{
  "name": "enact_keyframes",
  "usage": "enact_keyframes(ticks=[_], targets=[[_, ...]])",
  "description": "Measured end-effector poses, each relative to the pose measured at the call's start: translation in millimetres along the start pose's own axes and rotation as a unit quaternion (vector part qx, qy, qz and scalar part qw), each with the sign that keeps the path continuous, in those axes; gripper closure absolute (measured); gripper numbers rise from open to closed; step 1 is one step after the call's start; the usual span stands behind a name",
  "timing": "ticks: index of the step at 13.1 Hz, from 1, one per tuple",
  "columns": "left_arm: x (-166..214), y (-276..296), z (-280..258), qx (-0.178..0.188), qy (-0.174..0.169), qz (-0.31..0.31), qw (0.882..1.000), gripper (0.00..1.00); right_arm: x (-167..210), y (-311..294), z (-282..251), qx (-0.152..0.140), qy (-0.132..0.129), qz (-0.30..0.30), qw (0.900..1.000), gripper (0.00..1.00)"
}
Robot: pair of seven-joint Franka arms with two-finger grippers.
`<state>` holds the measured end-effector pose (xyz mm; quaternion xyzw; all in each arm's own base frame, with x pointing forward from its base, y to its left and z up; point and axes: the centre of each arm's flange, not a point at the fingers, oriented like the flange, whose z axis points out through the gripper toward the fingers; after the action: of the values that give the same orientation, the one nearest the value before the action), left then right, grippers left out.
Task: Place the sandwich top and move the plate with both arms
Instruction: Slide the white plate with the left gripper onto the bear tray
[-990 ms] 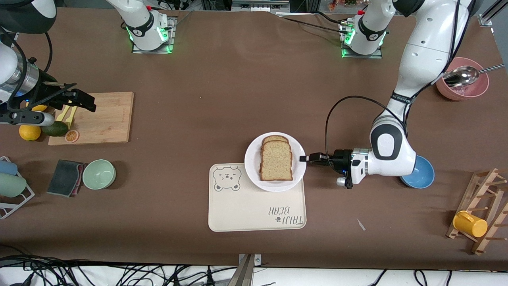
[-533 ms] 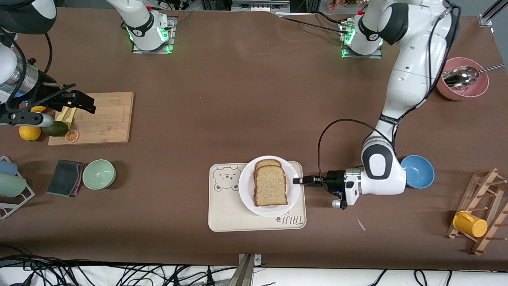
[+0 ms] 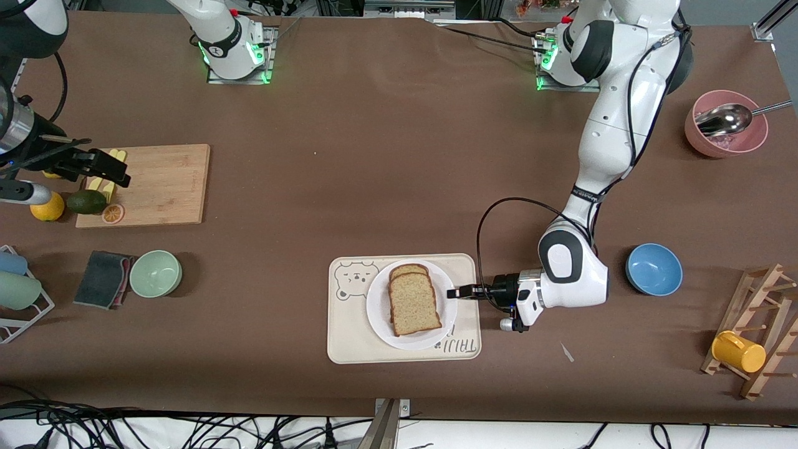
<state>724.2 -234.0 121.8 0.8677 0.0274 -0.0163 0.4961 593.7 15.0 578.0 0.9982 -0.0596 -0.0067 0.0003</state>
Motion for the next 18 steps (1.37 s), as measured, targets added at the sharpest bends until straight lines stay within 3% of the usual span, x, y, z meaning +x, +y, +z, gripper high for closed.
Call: enact_keyframes(ticks=[4,8,13,14,18], targets=[[0.8,-1.2,-1.7,0.001,0.001,-0.001,1.000,0.91,-0.1,-1.0,0.0,0.000,0.000,-0.001,1.000,0.00],[6.1,4.3,-7.9,0.001,0.008,0.006,1.000,0.53,-0.4,-2.4,-0.1,0.000,0.000,-0.002,1.000,0.00],[9.8,7.8,-15.8,0.025,0.002,0.028,0.999,0.54,-0.4,-2.8,-0.2,0.000,0.000,-0.002,1.000,0.00],[10.9,10.3,-18.4,0.036,-0.001,0.038,0.999,0.58,-0.4,-2.8,-0.2,0.000,0.000,-0.002,1.000,0.00],[17.4,41.5,-42.2,0.126,-0.022,0.092,0.987,0.60,-0.4,-2.8,-0.2,0.000,0.000,-0.002,1.000,0.00]])
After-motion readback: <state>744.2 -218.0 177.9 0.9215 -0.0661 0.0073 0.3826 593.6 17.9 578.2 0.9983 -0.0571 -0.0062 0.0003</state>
